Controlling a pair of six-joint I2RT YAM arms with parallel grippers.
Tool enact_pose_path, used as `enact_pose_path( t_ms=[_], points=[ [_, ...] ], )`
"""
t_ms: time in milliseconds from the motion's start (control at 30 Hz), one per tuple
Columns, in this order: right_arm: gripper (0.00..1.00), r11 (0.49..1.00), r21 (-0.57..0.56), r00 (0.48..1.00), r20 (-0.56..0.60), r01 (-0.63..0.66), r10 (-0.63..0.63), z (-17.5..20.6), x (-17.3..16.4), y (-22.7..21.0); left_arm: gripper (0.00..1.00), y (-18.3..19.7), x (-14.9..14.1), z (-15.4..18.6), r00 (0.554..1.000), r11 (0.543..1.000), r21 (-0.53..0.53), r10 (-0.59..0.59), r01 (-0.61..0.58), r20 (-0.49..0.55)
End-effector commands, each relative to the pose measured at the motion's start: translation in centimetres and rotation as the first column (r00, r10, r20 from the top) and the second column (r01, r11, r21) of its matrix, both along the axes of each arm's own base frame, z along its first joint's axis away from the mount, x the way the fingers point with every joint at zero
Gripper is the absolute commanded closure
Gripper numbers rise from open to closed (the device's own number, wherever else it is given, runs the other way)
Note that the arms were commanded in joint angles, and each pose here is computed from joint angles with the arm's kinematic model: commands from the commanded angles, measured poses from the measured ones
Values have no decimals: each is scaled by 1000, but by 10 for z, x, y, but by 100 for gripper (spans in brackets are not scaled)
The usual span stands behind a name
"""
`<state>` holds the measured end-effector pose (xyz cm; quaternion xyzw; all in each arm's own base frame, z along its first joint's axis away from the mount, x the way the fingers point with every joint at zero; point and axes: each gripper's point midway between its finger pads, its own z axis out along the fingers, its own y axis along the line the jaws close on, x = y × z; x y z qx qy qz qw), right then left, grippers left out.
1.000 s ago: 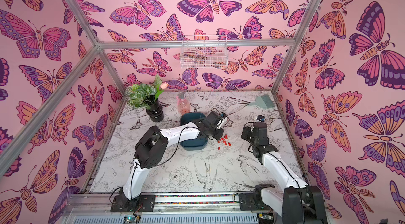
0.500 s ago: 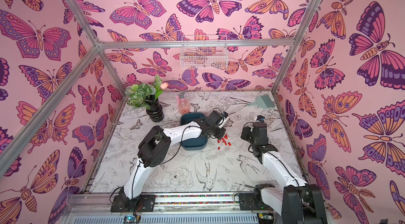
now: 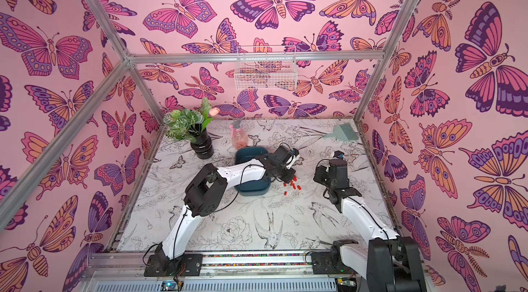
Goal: Take the screw protection sleeves out of the storage box
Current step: Place the screw protection sleeve at the center of the board.
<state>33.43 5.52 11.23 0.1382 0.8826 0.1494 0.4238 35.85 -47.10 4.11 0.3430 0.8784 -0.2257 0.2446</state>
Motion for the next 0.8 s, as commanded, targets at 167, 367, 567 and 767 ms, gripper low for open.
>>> enact_pose_path(
  t_ms=[167, 367, 567, 767],
  points=[
    [63, 1000, 12, 1000, 24, 7, -7, 9, 7, -1, 87, 0, 3, -8, 1000, 1000, 2, 3, -3, -24],
    [63, 1000, 15, 1000, 20, 5, -6, 8, 8, 0, 86, 0, 9, -8, 1000, 1000, -4, 16, -16, -26],
    [63, 1000, 14, 1000, 17, 5, -5, 8, 8, 0, 86, 1, 18, -9, 998, 999, -7, 45, -46, -34],
    [63, 1000, 14, 1000, 10, -1, 1, 7, 10, 1, 86, 4, 21, -13, 997, 998, -7, 56, -56, -47]
  ],
)
